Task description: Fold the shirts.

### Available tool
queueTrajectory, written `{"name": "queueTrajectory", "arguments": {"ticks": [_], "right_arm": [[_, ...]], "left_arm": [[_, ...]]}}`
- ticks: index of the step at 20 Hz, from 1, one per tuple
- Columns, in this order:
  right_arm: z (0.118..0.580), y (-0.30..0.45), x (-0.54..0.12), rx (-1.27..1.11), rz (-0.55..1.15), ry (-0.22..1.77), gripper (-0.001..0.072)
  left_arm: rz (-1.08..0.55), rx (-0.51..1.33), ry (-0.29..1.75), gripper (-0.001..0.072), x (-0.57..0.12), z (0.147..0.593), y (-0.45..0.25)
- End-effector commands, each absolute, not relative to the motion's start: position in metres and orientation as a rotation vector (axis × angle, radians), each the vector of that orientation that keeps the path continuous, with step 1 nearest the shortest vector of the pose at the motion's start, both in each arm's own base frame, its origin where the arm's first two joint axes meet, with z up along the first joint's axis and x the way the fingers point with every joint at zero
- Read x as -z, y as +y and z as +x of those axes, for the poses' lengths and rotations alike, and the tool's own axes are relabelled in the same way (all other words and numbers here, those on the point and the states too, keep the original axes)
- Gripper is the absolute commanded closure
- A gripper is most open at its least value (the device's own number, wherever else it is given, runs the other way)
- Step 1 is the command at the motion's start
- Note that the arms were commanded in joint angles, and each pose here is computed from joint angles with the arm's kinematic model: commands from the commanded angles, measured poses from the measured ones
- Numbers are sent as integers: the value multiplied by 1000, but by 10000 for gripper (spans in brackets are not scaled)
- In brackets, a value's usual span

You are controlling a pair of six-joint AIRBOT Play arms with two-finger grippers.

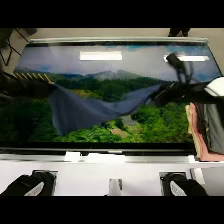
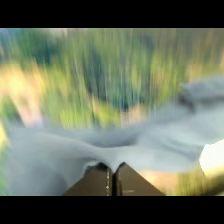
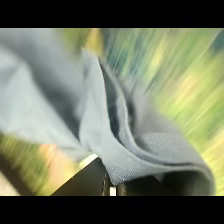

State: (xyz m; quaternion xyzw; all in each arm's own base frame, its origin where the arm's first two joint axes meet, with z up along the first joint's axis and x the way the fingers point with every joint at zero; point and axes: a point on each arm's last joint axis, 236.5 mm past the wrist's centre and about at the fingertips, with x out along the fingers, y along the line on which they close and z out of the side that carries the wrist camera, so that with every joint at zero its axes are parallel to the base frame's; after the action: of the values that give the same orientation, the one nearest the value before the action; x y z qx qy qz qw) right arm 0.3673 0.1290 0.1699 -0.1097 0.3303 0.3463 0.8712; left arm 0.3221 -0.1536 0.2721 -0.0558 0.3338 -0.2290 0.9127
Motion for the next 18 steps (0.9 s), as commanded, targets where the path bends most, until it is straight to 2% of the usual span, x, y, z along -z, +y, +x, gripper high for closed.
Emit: {"name": "queueTrajectory", "arguments": {"ticks": [1, 6, 9, 12, 15, 18], "right_arm": [[351, 102, -326, -526, -407, 299, 694], [314, 80, -411, -384, -459, 129, 694], [291, 82, -417, -392, -413, 140, 693], [266, 86, -390, -442, -412, 266, 692], [244, 81, -324, -499, -379, 584, 693], [228, 69, -234, -548, -342, 964, 693]], "left_arm": [[-104, 394, 345, 673, -405, 312, -123], [-137, 407, -5, 672, -528, 260, -105], [-185, 412, -285, 673, -600, 228, -92], [-228, 407, -504, 673, -648, 204, -80], [-168, 342, -414, 673, -625, 239, -79], [-49, 230, -84, 672, -530, 324, -80]]}}
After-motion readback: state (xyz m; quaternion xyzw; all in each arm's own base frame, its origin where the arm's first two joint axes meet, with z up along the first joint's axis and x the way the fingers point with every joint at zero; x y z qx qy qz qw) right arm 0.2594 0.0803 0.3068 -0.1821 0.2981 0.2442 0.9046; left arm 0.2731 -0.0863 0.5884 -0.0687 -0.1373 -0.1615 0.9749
